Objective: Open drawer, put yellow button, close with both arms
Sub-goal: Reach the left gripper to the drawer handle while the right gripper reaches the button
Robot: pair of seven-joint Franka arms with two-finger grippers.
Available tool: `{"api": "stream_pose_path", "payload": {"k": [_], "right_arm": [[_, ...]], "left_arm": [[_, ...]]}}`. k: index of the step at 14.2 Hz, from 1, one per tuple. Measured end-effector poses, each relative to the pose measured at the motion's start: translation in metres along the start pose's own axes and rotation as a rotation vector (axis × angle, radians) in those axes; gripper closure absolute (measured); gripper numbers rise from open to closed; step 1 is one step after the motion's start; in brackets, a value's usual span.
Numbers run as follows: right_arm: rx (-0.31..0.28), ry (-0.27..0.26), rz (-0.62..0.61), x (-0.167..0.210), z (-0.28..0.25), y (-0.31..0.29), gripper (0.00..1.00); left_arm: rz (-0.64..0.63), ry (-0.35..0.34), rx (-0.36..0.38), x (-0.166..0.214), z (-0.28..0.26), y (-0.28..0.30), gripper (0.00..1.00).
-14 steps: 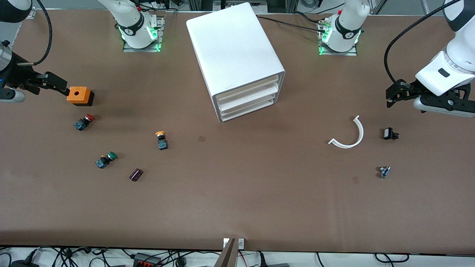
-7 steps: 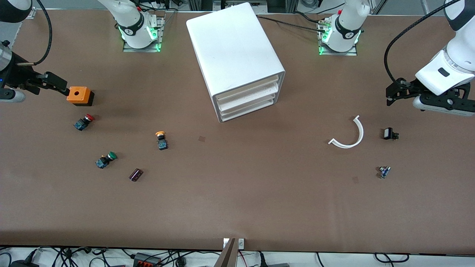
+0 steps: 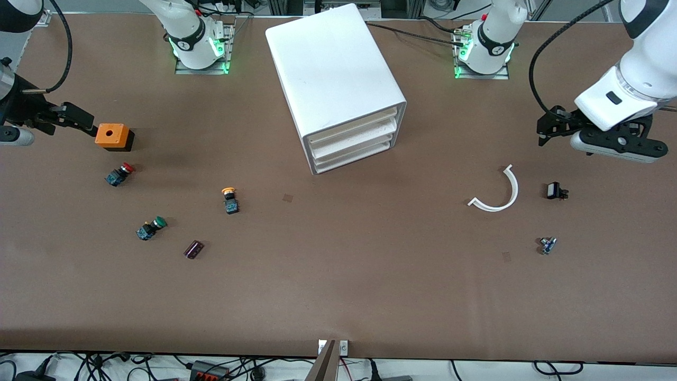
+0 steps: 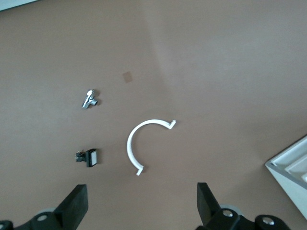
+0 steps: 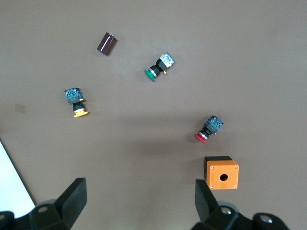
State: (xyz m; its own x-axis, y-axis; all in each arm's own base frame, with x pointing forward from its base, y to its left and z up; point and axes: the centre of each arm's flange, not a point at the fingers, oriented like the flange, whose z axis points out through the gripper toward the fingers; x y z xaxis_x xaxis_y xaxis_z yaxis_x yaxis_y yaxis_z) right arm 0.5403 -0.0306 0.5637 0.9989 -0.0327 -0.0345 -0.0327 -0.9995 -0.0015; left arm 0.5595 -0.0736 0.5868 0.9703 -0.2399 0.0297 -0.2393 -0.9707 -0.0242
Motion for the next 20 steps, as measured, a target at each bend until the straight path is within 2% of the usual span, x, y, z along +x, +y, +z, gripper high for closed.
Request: {"api": "stream_pose_path", "payload": {"k": [4, 6, 7, 9, 11, 14, 15, 17, 20], "right_arm": [[0.0, 0.0, 0.001, 0.0, 0.0, 0.001, 0.0], [0.0, -0.005, 0.001, 0.001, 0.002, 0.001, 0.0], [0.0, -0.011, 0.0, 0.003, 0.006, 0.001, 0.0], [0.0, -0.028, -0.004, 0.007, 0.015, -0.001, 0.0], [-0.001, -0.041, -0.008, 0.01, 0.022, -0.003, 0.0], [0.002, -0.078, -0.041, 0.018, 0.043, -0.017, 0.0], [0.0, -0.094, -0.064, 0.023, 0.054, -0.031, 0.0], [-0.006, -0.127, -0.123, 0.033, 0.081, -0.065, 0.0], [-0.017, -0.156, -0.192, 0.05, 0.126, -0.111, 0.0]], "left_arm": [[-0.013, 0.001, -0.07, 0.006, 0.001, 0.004, 0.0], [-0.017, -0.048, -0.152, 0.006, 0.011, 0.013, 0.0], [-0.016, -0.094, -0.209, 0.005, 0.021, 0.021, 0.0], [-0.003, -0.232, -0.342, 0.003, 0.049, 0.043, 0.0], [0.019, -0.35, -0.439, 0.006, 0.082, 0.067, 0.0], [0.029, -0.446, -0.63, 0.022, 0.131, 0.117, 0.0], [0.026, -0.459, -0.702, 0.027, 0.144, 0.129, 0.0], [0.047, -0.441, -0.874, 0.04, 0.171, 0.143, 0.0], [0.118, -0.373, -1.035, 0.055, 0.222, 0.156, 0.0]]}}
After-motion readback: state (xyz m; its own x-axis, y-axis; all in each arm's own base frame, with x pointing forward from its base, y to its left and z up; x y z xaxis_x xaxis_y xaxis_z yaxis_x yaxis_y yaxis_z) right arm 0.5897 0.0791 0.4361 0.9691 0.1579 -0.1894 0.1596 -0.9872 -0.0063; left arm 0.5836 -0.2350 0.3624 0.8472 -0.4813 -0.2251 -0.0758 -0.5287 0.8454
